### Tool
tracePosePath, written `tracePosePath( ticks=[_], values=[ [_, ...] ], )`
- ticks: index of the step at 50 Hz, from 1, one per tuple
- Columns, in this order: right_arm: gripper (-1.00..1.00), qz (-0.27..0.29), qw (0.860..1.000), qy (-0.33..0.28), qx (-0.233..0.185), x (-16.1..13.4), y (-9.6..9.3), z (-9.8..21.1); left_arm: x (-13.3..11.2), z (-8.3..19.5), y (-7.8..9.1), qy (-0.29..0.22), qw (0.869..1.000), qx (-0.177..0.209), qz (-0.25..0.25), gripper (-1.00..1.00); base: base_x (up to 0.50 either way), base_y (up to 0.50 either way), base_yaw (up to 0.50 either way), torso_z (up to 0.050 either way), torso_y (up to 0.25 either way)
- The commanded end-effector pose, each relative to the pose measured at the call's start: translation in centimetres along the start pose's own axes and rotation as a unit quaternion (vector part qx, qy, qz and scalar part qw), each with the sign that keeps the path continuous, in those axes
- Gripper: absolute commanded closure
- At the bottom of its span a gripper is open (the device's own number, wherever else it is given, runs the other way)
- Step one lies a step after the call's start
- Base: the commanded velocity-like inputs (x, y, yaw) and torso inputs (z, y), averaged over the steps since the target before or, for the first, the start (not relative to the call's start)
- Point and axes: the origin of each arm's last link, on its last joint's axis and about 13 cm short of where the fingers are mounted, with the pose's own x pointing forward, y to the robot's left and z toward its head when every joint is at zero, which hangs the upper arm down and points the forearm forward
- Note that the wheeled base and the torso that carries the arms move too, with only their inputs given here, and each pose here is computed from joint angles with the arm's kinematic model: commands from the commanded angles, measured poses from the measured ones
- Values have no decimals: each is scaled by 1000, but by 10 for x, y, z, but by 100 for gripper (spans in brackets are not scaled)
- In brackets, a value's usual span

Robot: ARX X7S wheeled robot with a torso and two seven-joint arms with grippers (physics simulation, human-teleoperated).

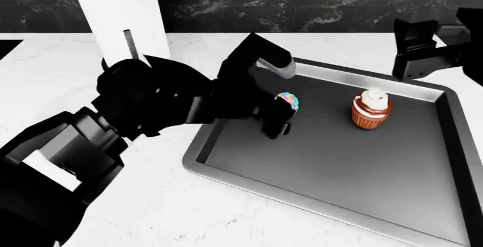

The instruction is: Move the dessert items from the plate to the tray.

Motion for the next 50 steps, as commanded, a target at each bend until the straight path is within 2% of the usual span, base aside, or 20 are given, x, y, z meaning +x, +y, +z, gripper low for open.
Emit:
tracePosePath(
  ticks=[1,4,5,18,25,38,43,50],
  values=[
    [-100,2,1000,1,1,1,1,-1,7,-9,-2,23,1000,-4,-13,100,0,0,0,0,0],
    [-100,3,1000,1,1,2,1,-1,7,-8,-2,22,1000,-4,-11,100,0,0,0,0,0],
    [-100,3,1000,1,1,2,0,-1,7,-8,-1,21,1000,-5,-10,-100,0,0,0,0,0],
    [-100,3,1000,1,3,1,1,-3,2,0,-3,5,1000,-2,-13,-100,0,0,0,0,0],
    [-100,3,1000,1,3,0,0,-2,-11,11,-3,-22,1000,3,-5,-100,0,0,0,0,0],
    [-100,5,1000,-1,-1,1,2,3,-69,57,-1,-104,993,19,52,-100,0,0,0,0,0],
    [-100,5,1000,-2,-2,0,2,6,-86,63,1,-110,990,28,81,-100,0,0,0,0,0],
    [-100,3,1000,-11,-8,-4,-1,15,-127,69,1,-135,982,38,129,-100,0,0,0,0,0]
  ],
)
